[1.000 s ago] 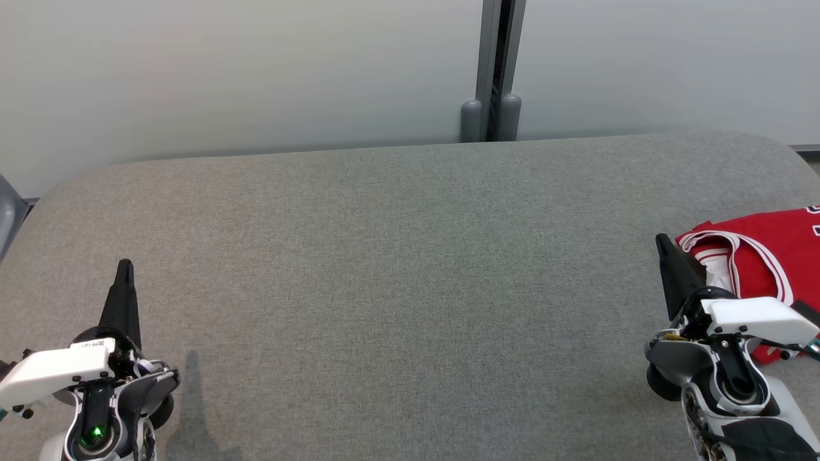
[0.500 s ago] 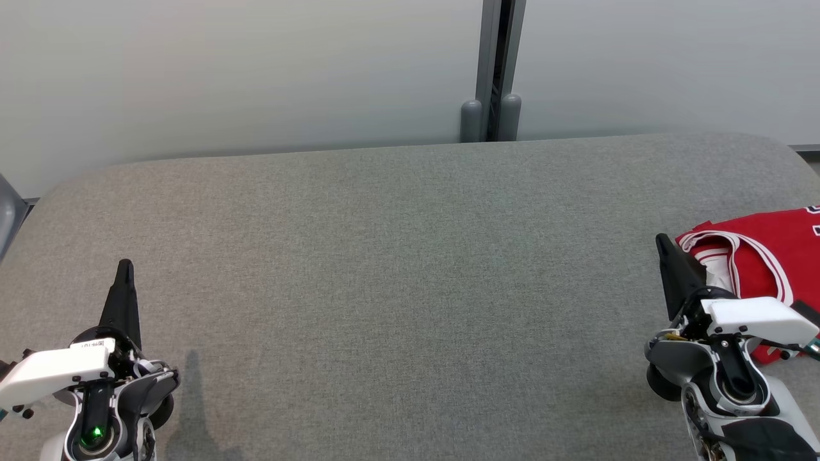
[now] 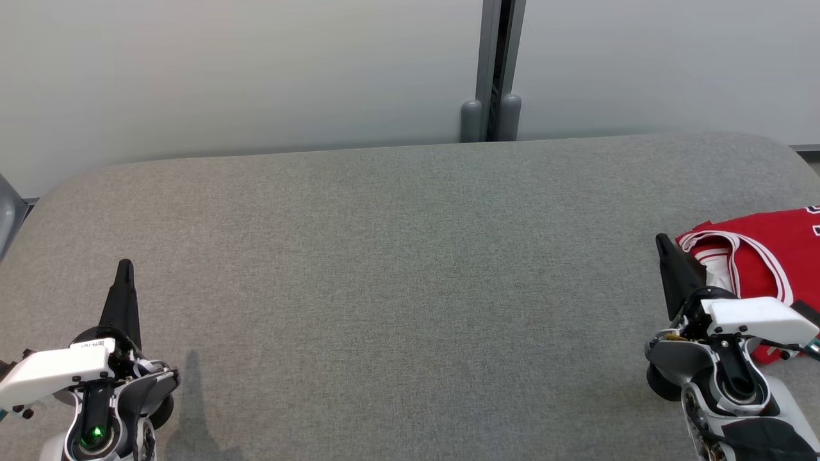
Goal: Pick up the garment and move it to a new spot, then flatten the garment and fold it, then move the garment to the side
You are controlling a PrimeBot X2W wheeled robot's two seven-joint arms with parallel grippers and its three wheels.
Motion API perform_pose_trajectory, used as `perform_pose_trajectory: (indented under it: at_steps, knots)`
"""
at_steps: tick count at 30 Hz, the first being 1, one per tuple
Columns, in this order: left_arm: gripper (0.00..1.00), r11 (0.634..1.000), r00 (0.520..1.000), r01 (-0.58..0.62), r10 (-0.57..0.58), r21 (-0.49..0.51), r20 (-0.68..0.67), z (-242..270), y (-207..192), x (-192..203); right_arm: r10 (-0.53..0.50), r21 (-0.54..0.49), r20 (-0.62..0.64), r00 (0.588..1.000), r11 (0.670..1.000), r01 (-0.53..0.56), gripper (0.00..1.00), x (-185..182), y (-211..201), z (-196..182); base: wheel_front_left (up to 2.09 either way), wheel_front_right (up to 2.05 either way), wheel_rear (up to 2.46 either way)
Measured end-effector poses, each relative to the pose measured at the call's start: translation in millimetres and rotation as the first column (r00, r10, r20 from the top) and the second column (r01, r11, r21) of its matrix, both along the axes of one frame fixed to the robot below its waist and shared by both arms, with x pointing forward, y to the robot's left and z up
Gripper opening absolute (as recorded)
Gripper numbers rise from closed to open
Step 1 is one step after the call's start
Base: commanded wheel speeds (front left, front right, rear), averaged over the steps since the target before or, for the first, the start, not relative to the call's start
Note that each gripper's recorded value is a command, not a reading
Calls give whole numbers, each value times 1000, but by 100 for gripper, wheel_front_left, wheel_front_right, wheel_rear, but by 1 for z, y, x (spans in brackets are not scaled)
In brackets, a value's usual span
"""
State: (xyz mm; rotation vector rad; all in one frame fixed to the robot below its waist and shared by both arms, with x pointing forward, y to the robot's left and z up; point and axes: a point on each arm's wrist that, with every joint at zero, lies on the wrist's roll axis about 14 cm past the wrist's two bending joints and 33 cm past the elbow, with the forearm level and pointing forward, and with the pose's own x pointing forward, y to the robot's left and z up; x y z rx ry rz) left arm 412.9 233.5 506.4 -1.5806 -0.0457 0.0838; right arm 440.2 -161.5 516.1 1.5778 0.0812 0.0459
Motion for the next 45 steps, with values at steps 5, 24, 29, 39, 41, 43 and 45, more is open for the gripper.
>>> perform_pose_trajectory:
  at_steps: [5, 24, 29, 39, 41, 43, 45]
  knots:
    - [0, 1000, 1000, 0, 0, 0, 0, 0, 0, 0, 0, 0, 0, 1000, 1000, 0, 0, 0, 0, 0, 0, 0, 0]
    - [0, 1000, 1000, 2, -2, 0, 0, 0, 0, 0, 0, 0, 0, 1000, 1000, 0, 0, 0, 0, 0, 0, 0, 0]
    - [0, 1000, 1000, 2, -2, 0, 0, 0, 0, 0, 0, 0, 0, 1000, 1000, 0, 0, 0, 0, 0, 0, 0, 0]
    - [0, 1000, 1000, 2, -2, 0, 0, 0, 0, 0, 0, 0, 0, 1000, 1000, 0, 0, 0, 0, 0, 0, 0, 0]
    - [0, 1000, 1000, 2, -2, 0, 0, 0, 0, 0, 0, 0, 0, 1000, 1000, 0, 0, 0, 0, 0, 0, 0, 0]
    - [0, 1000, 1000, 1, -1, 0, 0, 0, 0, 0, 0, 0, 0, 1000, 1000, 0, 0, 0, 0, 0, 0, 0, 0]
    - [0, 1000, 1000, 2, -2, 0, 0, 0, 0, 0, 0, 0, 0, 1000, 1000, 0, 0, 0, 0, 0, 0, 0, 0]
